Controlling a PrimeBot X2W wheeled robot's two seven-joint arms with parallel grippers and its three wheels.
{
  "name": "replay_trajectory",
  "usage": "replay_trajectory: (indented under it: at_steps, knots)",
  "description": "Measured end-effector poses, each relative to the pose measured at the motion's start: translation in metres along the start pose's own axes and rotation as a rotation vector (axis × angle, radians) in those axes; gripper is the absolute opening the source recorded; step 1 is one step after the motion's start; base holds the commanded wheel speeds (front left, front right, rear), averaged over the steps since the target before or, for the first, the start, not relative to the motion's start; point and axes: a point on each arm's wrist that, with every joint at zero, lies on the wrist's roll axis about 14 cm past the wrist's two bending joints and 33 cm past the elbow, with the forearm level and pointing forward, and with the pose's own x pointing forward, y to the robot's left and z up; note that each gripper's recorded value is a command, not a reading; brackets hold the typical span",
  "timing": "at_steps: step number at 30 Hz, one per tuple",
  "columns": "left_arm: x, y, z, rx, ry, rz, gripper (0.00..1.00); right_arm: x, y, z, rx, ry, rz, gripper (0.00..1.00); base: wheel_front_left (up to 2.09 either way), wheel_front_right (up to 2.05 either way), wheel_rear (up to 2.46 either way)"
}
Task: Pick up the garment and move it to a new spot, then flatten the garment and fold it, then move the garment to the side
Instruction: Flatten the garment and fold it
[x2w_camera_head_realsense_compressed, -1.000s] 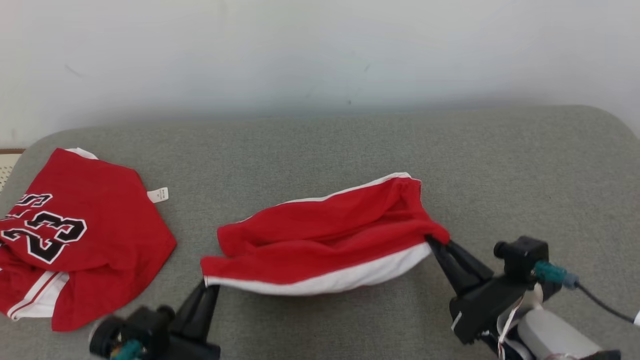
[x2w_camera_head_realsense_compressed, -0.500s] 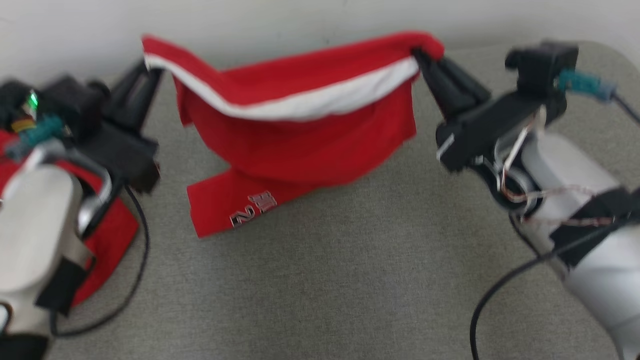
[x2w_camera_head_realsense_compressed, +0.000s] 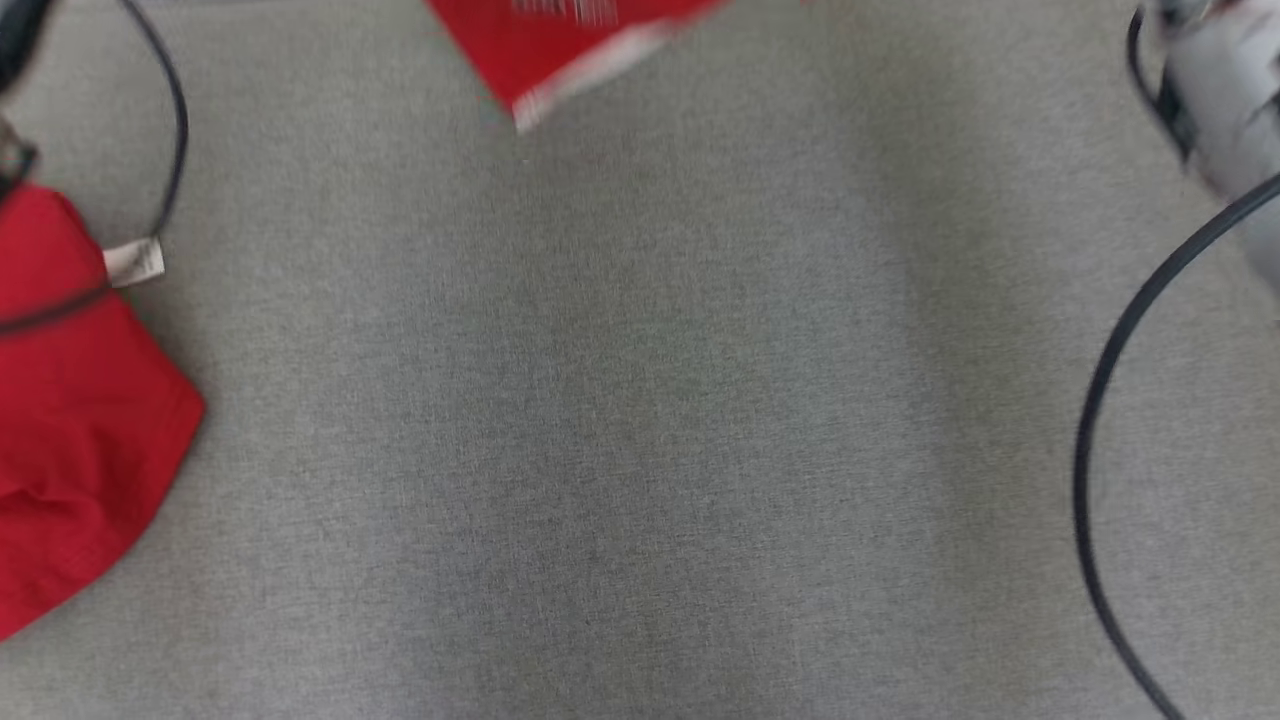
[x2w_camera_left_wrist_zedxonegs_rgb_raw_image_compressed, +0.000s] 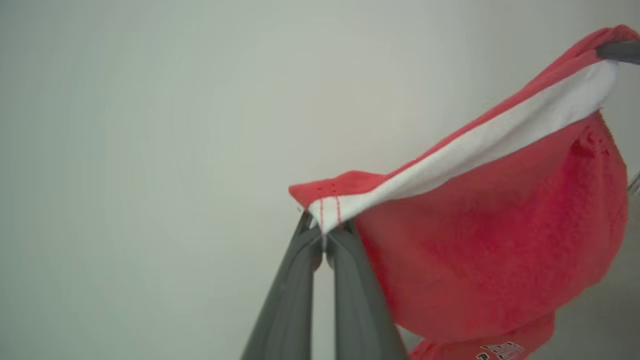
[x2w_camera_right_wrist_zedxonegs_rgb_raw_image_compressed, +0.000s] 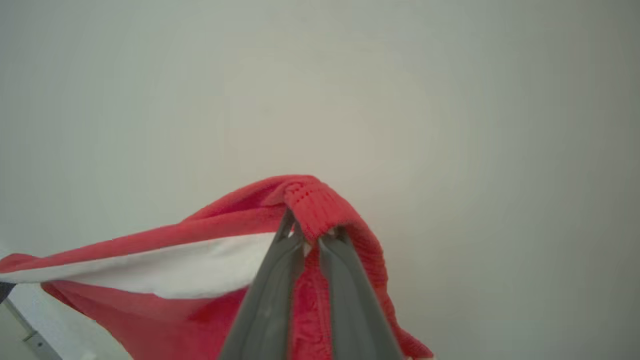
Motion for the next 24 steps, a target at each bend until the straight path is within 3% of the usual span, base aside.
replay_trajectory:
  at_steps: [5, 8, 12, 17, 24]
  knots:
    - [0.024, 0.011, 0.006, 0.007, -0.047, 0.02, 0.0, 0.026, -0.014, 0.025, -0.061, -0.091, -0.028, 0.0, 0.0, 0.0, 0.0]
    - [0.032, 0.007, -0.003, 0.01, -0.071, 0.018, 0.0, 0.035, -0.018, 0.017, -0.076, -0.12, -0.023, 0.0, 0.0, 0.0, 0.0]
    - [0.034, 0.002, -0.035, 0.017, -0.052, 0.026, 0.0, 0.042, -0.018, -0.02, -0.084, -0.088, 0.003, 0.0, 0.0, 0.0, 0.0]
    - [0.024, -0.019, -0.095, -0.037, 0.025, 0.007, 0.0, 0.036, -0.019, -0.096, -0.04, 0.028, 0.034, 0.0, 0.0, 0.0, 0.0]
    - [-0.023, -0.063, -0.142, -0.122, 0.092, -0.06, 0.0, -0.012, -0.005, -0.163, 0.044, 0.155, 0.101, 0.0, 0.0, 0.0, 0.0]
